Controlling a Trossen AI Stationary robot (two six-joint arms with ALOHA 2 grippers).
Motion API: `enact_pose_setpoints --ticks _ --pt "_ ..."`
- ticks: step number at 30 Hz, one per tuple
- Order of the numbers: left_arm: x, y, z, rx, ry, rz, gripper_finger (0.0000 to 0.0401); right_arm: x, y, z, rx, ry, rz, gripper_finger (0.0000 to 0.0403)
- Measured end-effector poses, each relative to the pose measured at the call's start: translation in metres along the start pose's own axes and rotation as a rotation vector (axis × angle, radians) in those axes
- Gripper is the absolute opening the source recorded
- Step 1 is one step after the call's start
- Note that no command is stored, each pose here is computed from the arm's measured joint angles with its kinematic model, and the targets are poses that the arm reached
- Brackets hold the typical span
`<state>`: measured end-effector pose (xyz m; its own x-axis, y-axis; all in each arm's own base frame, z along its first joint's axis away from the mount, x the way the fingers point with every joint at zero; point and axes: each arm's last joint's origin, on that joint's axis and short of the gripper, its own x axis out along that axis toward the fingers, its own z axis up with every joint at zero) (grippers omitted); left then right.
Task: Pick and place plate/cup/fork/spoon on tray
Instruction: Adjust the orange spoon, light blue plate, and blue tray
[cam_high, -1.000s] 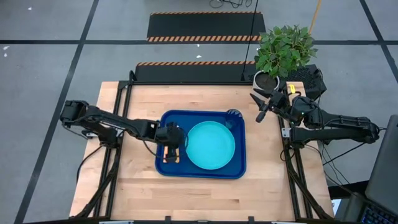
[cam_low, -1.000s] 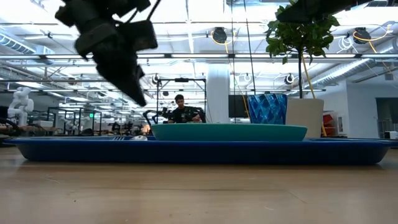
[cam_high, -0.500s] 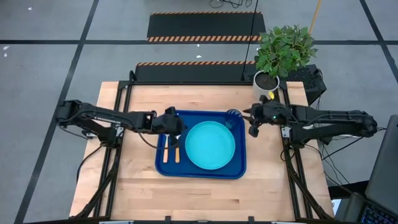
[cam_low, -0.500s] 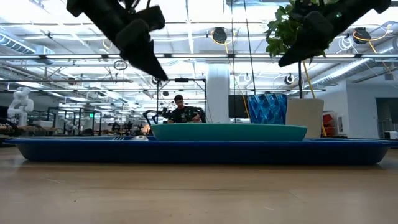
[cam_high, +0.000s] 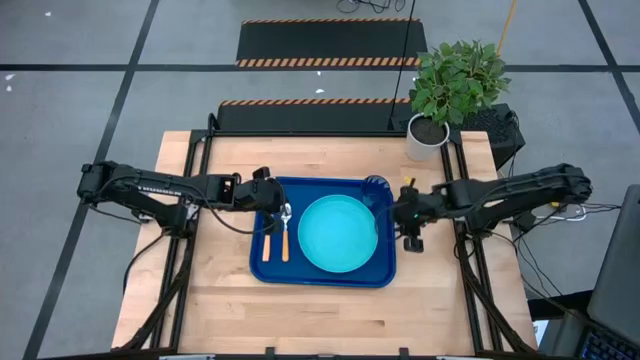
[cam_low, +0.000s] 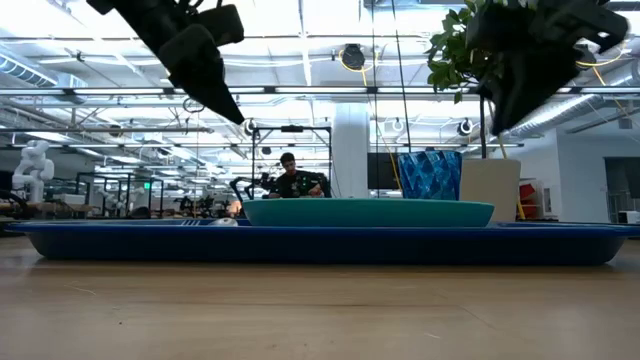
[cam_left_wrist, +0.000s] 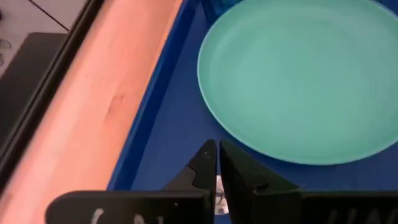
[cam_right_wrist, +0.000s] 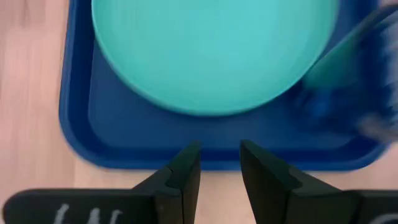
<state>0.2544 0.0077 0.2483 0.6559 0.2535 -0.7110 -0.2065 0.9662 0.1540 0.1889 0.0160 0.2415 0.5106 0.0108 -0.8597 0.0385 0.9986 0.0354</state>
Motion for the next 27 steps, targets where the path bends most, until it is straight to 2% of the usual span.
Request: enact_pose_setpoints --ticks 5,10,12,16,21,27 --pt "0.009 -0.002 -0.017 -0.038 0.061 0.003 0.0024 0.025 0.015 -0.001 0.029 0.131 0.022 0.0106" --pt "0.017 -0.003 -0.039 -0.076 0.132 0.02 0.0024 0.042 0.024 0.003 0.027 0.154 0.026 0.0098" --pt "0.018 -0.002 -0.045 -0.081 0.148 0.035 0.0024 0.046 0.025 0.002 0.023 0.171 0.023 0.0079" --pt "0.01 0.003 -0.053 -0.123 0.184 0.127 0.0024 0.049 0.025 0.001 0.015 0.191 0.016 0.0014" --pt "-0.012 0.009 -0.05 -0.147 0.093 0.2 0.0005 0.049 0.025 0.001 0.013 0.19 0.012 0.0001" --pt "-0.031 0.013 -0.049 -0.16 -0.018 0.189 0.0005 0.06 0.021 -0.004 0.03 0.214 -0.019 0.0"
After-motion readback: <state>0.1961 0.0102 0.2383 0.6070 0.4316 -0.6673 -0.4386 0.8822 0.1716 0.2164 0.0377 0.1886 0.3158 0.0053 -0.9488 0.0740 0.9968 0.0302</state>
